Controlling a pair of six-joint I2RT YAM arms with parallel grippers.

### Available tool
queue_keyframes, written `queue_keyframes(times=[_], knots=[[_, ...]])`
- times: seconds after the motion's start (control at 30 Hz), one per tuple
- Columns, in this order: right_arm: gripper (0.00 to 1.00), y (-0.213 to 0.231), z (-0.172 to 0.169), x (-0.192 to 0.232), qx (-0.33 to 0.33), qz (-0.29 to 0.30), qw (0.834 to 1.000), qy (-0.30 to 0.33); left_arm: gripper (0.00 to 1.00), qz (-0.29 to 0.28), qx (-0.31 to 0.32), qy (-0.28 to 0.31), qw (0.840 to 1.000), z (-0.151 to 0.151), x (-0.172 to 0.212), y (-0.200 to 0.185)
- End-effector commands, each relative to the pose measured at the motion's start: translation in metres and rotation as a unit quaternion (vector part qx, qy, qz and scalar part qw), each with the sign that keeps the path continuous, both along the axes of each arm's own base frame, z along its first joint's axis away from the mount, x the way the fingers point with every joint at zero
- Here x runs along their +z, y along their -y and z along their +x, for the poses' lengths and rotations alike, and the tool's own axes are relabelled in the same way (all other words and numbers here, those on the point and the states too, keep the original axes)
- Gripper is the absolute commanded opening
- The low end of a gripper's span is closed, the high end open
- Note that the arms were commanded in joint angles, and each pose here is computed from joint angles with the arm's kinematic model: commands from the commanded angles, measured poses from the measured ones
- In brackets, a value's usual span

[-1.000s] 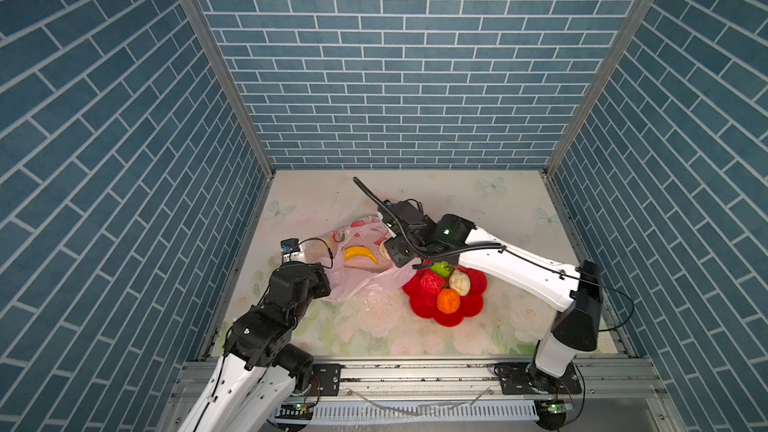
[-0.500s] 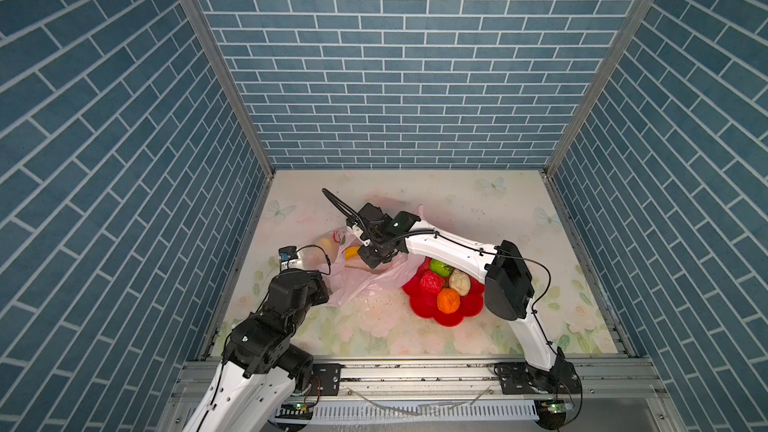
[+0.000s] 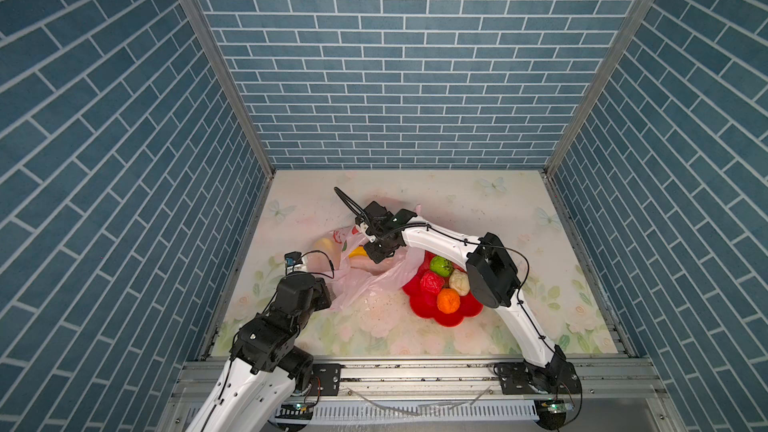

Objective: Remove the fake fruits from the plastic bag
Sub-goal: 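Move the right gripper back into the bag toward the yellow banana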

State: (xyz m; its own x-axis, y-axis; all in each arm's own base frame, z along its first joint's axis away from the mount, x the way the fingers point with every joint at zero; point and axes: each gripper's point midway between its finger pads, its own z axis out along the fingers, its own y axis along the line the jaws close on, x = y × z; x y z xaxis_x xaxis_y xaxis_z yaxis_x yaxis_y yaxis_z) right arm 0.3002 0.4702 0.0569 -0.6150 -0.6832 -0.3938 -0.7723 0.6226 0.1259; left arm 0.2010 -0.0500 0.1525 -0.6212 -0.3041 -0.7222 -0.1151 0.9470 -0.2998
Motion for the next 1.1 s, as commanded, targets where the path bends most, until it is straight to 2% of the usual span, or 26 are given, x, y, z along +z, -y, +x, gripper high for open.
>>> queue_keyframes(times=[0.0, 0.43, 0.87, 1.07], knots=[[0.36, -0.015, 0.002, 0.007, 0.004, 0.025, 1.000, -0.003, 0.08, -0.003, 0.003, -0.002, 1.000, 0.000, -0.005, 0.000], [0.37, -0.023, 0.010, -0.009, -0.012, 0.032, 0.999, -0.009, 0.08, -0.015, -0.004, -0.009, 1.000, 0.001, -0.011, 0.006], [0.28, -0.028, 0.016, -0.028, -0.033, 0.036, 0.999, -0.011, 0.08, -0.014, -0.002, -0.010, 1.000, -0.001, -0.013, 0.004], [0.32, -0.025, 0.016, -0.035, -0.034, 0.029, 0.999, -0.015, 0.08, -0.016, -0.003, -0.004, 1.000, 0.002, -0.010, 0.005]])
